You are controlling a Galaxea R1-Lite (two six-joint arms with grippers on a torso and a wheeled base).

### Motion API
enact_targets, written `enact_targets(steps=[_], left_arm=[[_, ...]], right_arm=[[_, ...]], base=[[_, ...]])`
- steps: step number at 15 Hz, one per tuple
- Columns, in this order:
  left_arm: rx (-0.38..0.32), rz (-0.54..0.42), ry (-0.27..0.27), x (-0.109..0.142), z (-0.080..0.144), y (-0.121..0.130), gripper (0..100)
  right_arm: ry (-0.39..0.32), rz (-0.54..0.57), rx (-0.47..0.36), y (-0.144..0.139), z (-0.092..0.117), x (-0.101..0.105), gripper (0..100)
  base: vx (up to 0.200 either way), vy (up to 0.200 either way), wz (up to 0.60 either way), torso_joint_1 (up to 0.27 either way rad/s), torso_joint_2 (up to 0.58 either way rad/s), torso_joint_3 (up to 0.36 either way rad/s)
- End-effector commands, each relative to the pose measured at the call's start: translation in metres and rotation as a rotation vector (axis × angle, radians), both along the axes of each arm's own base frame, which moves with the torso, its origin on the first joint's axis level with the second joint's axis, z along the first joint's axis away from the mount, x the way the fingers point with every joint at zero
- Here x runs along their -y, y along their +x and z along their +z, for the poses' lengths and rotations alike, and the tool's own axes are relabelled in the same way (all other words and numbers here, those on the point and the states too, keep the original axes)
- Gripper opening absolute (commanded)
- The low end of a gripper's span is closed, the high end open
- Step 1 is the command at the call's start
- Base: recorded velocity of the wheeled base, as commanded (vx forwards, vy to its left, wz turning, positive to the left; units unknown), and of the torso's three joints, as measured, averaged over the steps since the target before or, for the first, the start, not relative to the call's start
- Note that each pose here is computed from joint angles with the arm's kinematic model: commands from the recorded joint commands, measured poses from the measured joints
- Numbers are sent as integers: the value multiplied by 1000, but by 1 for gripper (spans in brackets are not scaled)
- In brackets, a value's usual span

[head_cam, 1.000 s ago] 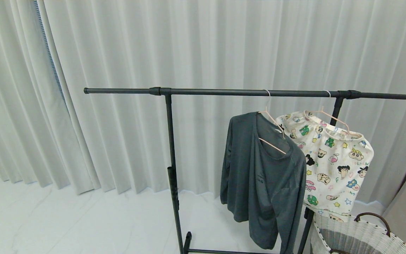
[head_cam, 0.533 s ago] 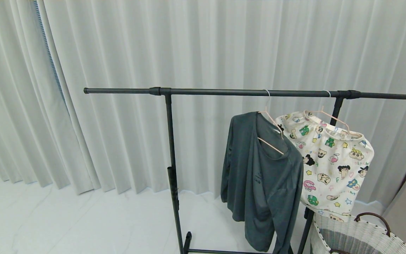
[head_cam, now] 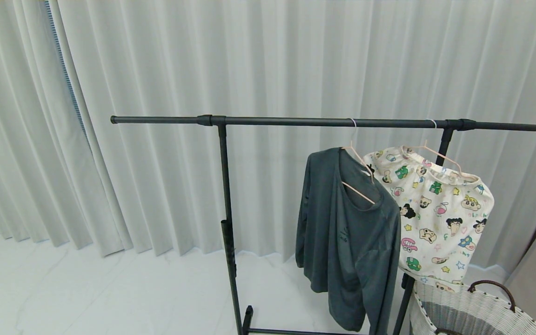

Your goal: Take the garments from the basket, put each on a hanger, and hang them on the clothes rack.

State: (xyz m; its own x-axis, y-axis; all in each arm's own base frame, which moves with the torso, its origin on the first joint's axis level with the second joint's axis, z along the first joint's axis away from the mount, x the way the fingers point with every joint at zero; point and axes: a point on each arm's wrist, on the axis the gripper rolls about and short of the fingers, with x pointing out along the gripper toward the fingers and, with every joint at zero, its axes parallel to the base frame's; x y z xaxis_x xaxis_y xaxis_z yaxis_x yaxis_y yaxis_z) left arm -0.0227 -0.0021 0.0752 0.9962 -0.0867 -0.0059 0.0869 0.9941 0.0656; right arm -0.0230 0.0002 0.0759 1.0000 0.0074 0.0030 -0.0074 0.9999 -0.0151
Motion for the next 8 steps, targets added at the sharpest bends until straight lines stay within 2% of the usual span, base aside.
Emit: enact_targets(steps=[1, 8], left_arm=[[1, 1, 0, 0, 0, 0, 100], [1, 1, 0, 0, 0, 0, 100]], right_arm=[[0, 0, -1, 0, 0, 0, 100], [0, 0, -1, 0, 0, 0, 100]], base=[[0, 0, 0, 0, 0, 0], [0, 0, 0, 0, 0, 0]])
